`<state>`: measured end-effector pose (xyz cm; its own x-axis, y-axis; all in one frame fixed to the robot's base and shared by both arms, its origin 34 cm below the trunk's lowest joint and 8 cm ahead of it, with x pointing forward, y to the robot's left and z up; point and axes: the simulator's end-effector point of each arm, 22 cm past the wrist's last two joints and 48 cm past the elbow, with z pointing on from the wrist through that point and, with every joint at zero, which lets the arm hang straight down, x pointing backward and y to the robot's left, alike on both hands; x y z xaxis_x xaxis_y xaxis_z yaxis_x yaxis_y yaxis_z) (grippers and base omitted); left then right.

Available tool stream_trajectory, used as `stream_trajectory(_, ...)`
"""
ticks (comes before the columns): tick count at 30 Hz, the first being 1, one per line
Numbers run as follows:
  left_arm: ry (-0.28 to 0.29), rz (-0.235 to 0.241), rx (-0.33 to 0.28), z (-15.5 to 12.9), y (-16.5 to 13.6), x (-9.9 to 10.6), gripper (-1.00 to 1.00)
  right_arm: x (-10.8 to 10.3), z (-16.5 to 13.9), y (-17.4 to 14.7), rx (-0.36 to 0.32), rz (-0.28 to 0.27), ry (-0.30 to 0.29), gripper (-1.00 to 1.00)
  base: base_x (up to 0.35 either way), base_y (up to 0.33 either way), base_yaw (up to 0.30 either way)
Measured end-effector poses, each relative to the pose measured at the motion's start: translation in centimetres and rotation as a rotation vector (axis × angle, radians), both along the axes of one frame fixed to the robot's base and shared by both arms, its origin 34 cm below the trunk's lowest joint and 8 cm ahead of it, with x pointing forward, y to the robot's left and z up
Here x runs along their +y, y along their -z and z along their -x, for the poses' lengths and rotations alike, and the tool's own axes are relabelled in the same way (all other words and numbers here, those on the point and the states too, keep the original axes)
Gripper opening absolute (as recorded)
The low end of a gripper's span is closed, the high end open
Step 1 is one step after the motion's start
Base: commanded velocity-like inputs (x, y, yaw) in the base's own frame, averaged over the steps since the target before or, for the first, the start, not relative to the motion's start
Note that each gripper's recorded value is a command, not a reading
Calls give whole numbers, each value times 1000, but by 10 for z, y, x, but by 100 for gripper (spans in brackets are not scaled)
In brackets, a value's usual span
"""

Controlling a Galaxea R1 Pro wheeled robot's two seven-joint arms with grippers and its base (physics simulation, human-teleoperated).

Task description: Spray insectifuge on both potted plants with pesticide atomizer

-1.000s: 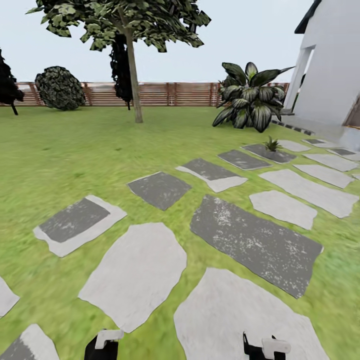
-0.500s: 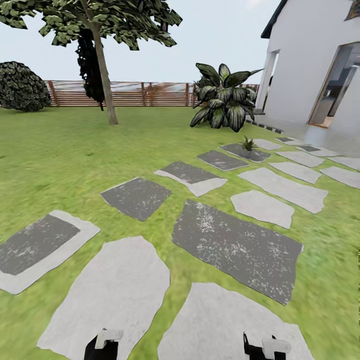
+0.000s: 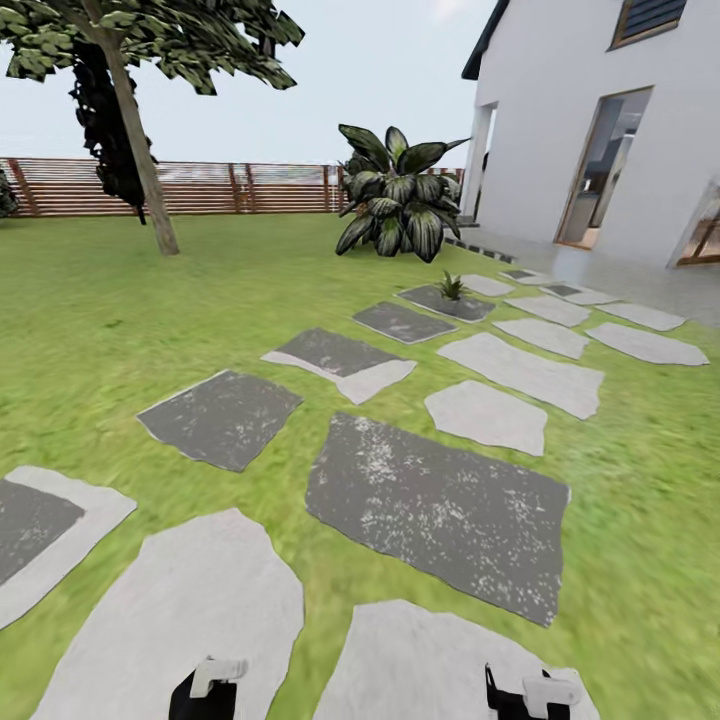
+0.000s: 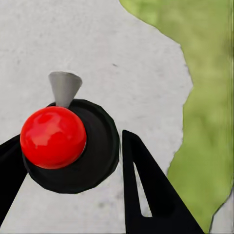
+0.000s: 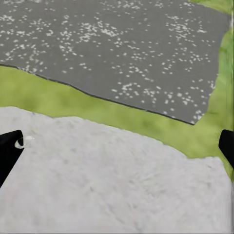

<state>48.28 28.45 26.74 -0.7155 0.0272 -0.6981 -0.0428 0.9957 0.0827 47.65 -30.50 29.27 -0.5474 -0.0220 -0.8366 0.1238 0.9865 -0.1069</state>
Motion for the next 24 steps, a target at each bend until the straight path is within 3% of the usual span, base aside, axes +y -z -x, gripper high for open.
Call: stream_trajectory(24,0,-1,0,0,0,0,-100,-1,0,0,-1,1,4,100,338,0,-269)
